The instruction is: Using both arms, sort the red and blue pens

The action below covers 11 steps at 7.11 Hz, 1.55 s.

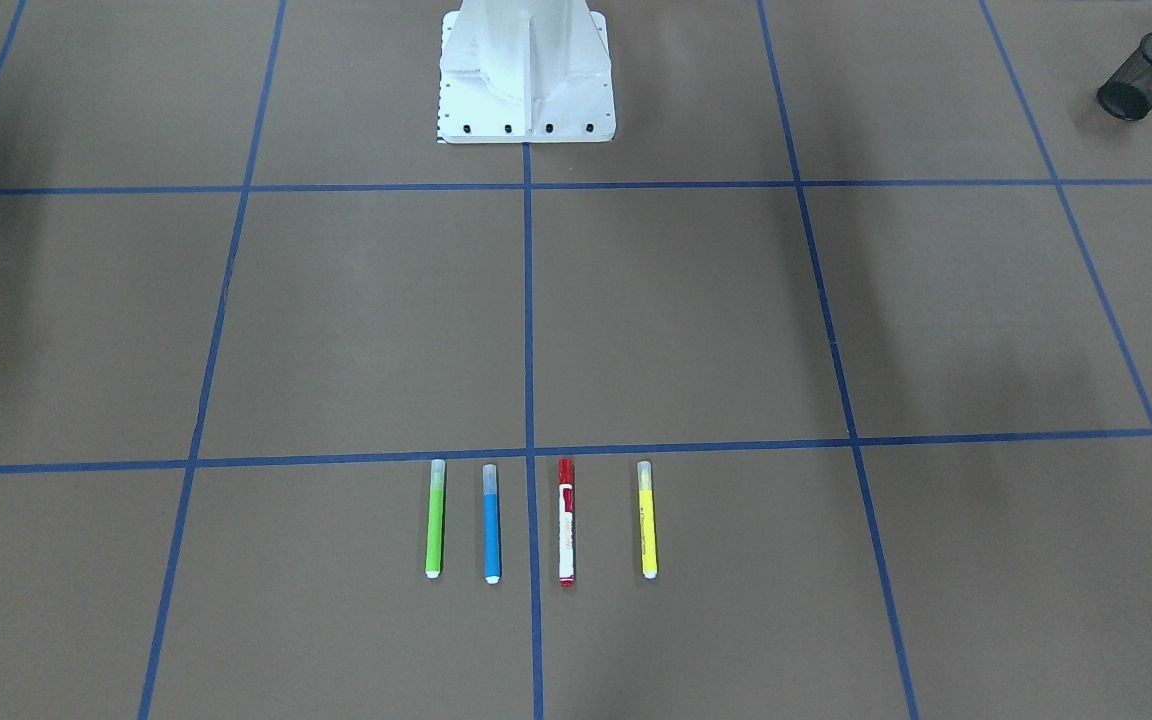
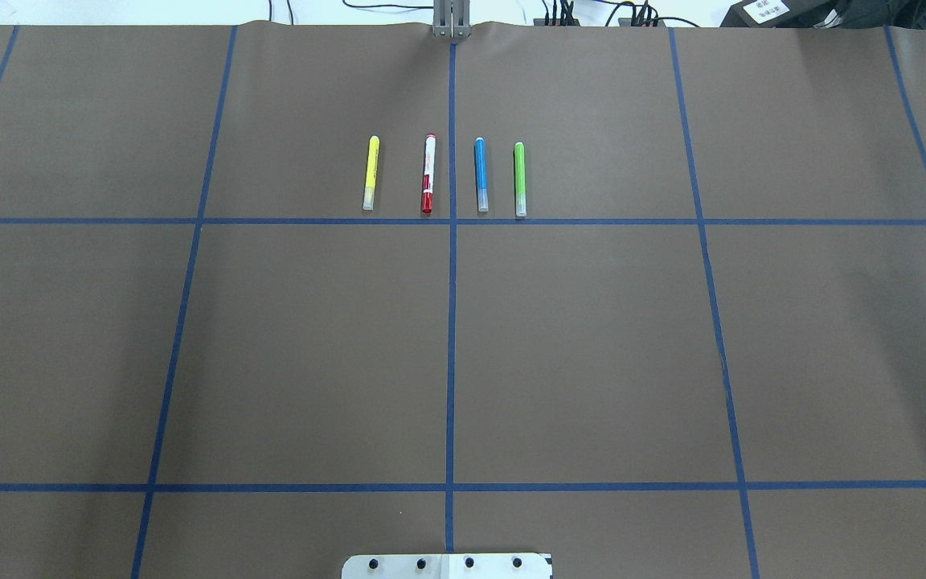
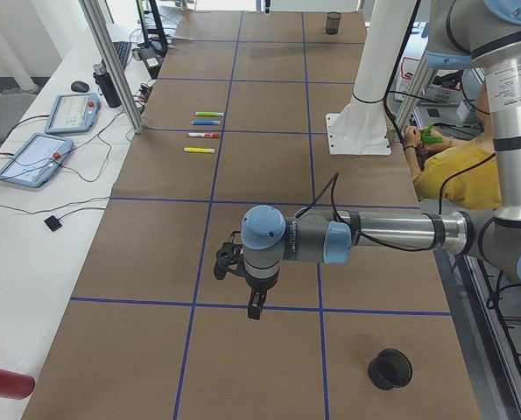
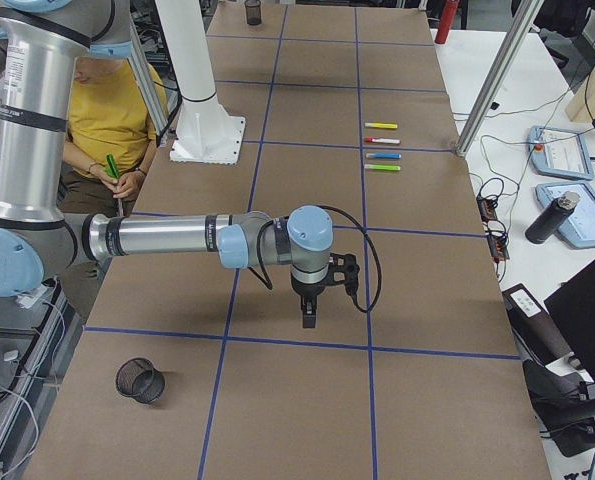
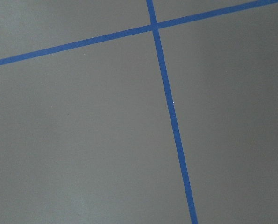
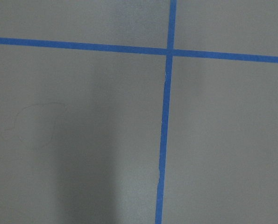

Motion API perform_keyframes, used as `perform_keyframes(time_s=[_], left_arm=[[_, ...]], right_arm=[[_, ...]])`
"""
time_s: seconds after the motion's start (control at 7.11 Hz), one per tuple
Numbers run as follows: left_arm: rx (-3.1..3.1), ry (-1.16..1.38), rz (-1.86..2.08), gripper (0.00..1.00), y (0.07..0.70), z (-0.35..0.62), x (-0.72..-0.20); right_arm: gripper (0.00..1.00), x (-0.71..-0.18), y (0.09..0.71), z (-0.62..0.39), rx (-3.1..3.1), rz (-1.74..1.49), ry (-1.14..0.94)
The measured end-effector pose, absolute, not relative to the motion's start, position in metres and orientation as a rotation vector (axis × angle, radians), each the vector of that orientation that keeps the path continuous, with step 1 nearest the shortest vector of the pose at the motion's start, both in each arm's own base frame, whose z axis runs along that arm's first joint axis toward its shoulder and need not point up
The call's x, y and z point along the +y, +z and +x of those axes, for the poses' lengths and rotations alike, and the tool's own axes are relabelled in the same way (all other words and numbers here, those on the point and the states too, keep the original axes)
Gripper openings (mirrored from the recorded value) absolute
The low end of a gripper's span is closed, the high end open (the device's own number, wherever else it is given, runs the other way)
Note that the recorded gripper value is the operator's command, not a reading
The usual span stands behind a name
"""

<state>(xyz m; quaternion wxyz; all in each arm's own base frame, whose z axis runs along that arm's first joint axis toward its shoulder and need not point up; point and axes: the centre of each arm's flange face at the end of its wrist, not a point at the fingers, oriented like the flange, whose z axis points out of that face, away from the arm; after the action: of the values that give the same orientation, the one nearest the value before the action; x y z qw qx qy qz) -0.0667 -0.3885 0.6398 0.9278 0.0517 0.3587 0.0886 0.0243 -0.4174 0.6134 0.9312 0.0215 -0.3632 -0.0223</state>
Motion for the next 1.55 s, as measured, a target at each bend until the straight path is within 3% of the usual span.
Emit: perform_keyframes(time_s=[0.7,1.55], left_arm=[[0.727,0.216,0.191,1.00,0.605,-0.066,-0.414],[0.810,0.339,0.447,1.00,0.451,-0.011,-0.547]], right_arm=[[1.00,-0.418,0.612,0.024,-0.744,0.050,-0.047],[1.00,-0.458,0.565,0.013,-0.816,0.135,-0.070]])
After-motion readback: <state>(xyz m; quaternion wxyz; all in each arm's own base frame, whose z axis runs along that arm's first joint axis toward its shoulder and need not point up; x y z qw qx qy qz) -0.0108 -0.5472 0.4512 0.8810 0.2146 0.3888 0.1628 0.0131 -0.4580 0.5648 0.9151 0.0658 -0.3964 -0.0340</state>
